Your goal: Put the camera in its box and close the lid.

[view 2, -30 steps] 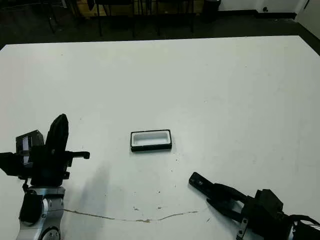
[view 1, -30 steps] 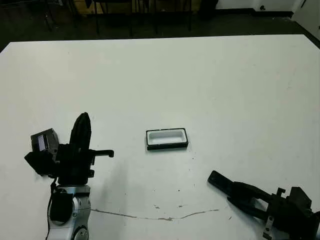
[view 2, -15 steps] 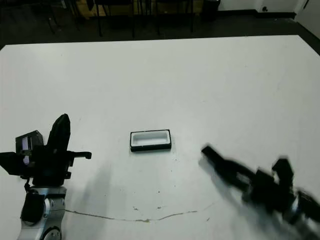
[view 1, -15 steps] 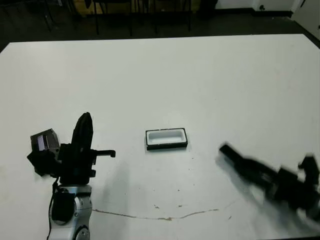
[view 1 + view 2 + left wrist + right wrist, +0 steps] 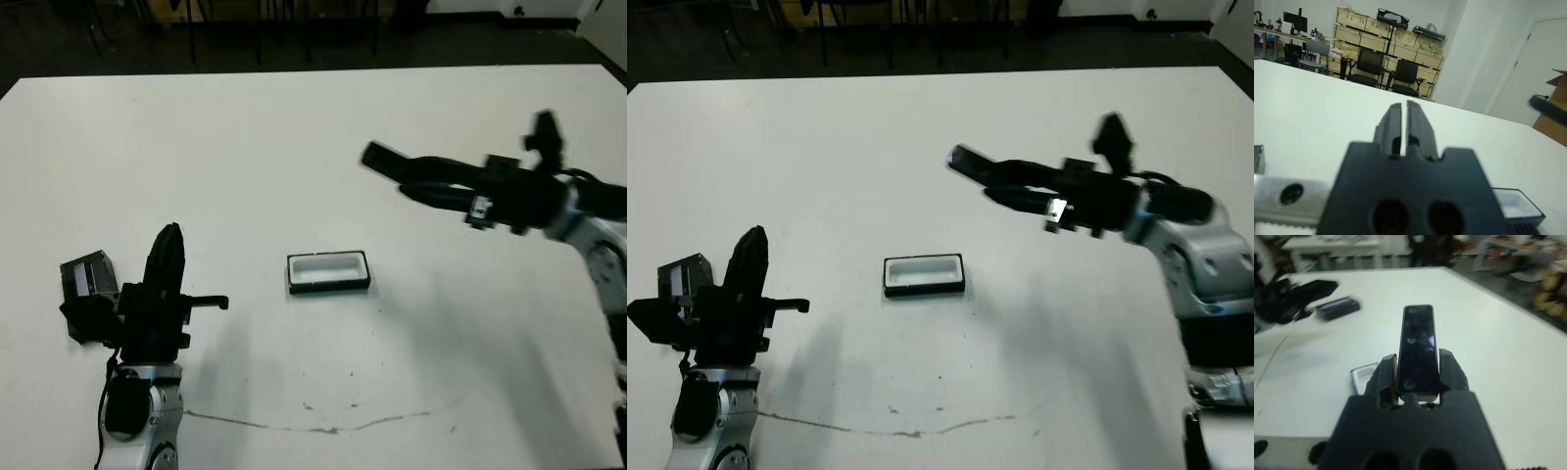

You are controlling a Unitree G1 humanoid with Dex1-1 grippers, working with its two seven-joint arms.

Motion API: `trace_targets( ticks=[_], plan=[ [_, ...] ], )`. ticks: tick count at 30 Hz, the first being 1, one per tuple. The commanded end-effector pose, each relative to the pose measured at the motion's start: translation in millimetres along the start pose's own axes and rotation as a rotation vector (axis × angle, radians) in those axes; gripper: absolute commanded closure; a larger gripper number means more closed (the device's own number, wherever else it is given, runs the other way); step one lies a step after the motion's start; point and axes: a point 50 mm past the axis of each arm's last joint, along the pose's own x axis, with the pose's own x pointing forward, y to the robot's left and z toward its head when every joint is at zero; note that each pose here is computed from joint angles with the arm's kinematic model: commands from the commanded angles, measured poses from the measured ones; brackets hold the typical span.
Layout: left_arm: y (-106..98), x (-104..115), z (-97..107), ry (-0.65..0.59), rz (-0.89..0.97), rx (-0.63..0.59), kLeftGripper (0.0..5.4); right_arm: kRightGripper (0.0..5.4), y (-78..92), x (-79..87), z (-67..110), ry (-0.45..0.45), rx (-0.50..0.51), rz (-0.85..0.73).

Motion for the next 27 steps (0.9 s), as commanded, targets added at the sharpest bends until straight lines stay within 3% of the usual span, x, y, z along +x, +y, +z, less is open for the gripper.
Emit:
trace_targets(
  ticks=[1, 7, 16, 27],
  plan=[
    [3.8, -8.1, -8.8, 0.054, 0.018, 0.01, 5.4, 4.69, -5.1, 15.9, -1.0, 0.1, -0.037, 0.076],
    [4.6, -8.9, -9.2, 0.055, 0.026, 0.019, 5.4, 4.69, -2.4, 35.5, -8.5, 0.213, -0.061, 0.22],
    [3.8, -11.3, -10.2, 0.064, 0.038, 0.007, 5.4, 4.7, -0.3, 41.1, -21.8, 0.343, -0.082, 0.308],
    [4.2, -12.9, -10.8, 0.06, 0.037, 0.017, 5.4, 4.7, 1.4, 41.7, -29.2, 0.372, -0.035, 0.348]
  ],
)
